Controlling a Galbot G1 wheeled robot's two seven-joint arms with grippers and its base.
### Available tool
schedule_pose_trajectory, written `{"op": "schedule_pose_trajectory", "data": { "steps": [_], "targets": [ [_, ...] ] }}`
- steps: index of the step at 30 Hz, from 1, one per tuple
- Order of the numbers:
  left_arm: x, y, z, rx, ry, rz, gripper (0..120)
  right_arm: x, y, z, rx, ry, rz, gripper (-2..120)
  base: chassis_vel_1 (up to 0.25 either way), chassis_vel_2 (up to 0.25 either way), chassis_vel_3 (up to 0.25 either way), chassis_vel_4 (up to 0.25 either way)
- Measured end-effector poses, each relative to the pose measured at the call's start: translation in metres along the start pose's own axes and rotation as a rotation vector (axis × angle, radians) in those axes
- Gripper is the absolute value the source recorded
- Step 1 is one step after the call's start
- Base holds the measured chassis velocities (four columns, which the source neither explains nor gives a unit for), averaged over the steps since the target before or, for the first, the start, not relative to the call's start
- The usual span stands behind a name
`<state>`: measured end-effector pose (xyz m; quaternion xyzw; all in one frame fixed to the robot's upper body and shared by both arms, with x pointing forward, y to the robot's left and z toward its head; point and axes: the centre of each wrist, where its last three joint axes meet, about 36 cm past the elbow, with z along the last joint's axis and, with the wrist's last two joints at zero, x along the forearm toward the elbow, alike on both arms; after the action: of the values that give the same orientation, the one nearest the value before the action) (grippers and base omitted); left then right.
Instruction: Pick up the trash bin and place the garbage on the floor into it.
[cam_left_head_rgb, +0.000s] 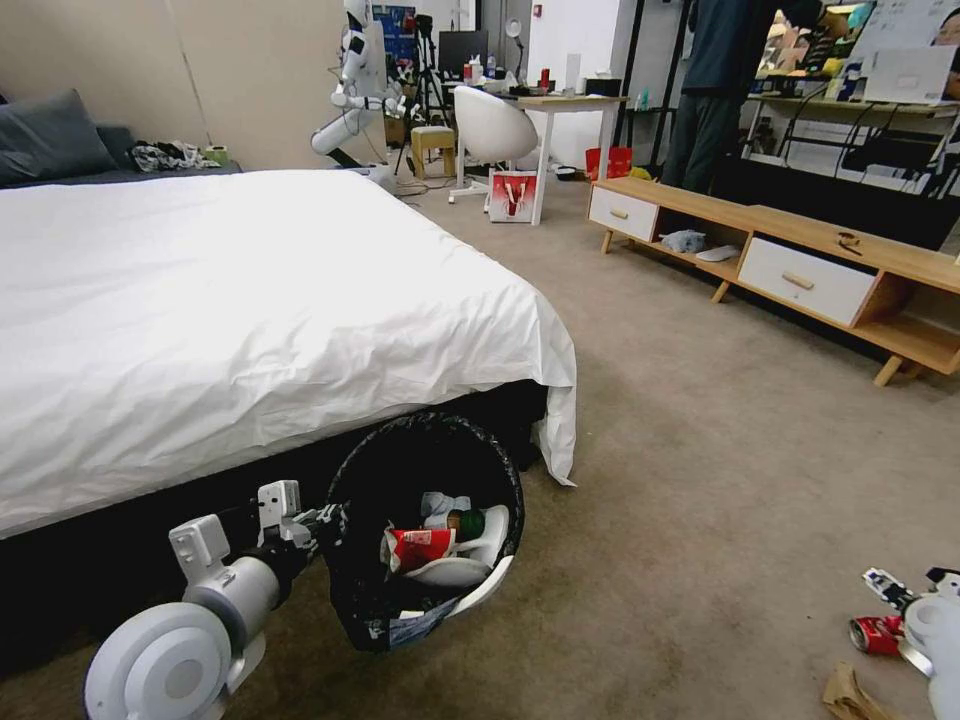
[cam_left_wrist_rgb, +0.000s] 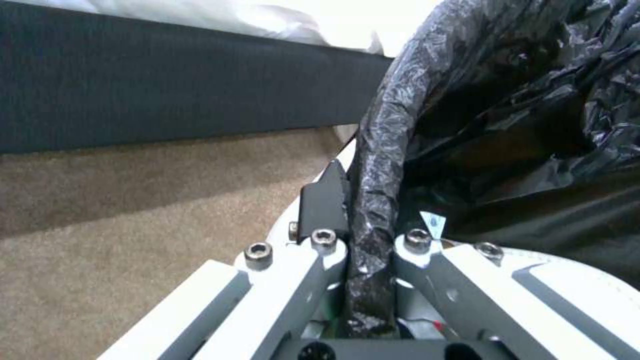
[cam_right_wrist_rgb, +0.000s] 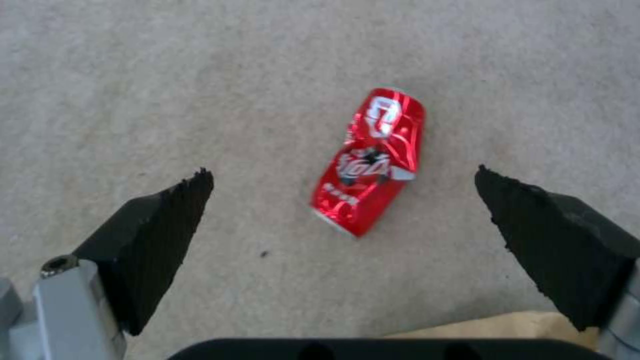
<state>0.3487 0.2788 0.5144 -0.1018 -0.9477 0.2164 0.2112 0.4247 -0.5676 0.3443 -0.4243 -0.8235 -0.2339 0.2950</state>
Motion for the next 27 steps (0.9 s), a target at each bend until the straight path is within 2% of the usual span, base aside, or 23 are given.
{"op": "schedule_pose_trajectory", "data": {
  "steps": [9,27],
  "targets": [
    [0.002,0.001,0.000,-0.005,0.000,-0.002,2,-0.015,-0.019,0.005,-0.017,0.003,0.033,100,0.000,0.000,0.000,0.000],
    [-0.003,0.001,-0.001,-0.004,0.004,0.008,2,-0.033,-0.019,0.034,-0.011,0.013,0.025,100,0.000,0.000,0.000,0.000]
  ]
}}
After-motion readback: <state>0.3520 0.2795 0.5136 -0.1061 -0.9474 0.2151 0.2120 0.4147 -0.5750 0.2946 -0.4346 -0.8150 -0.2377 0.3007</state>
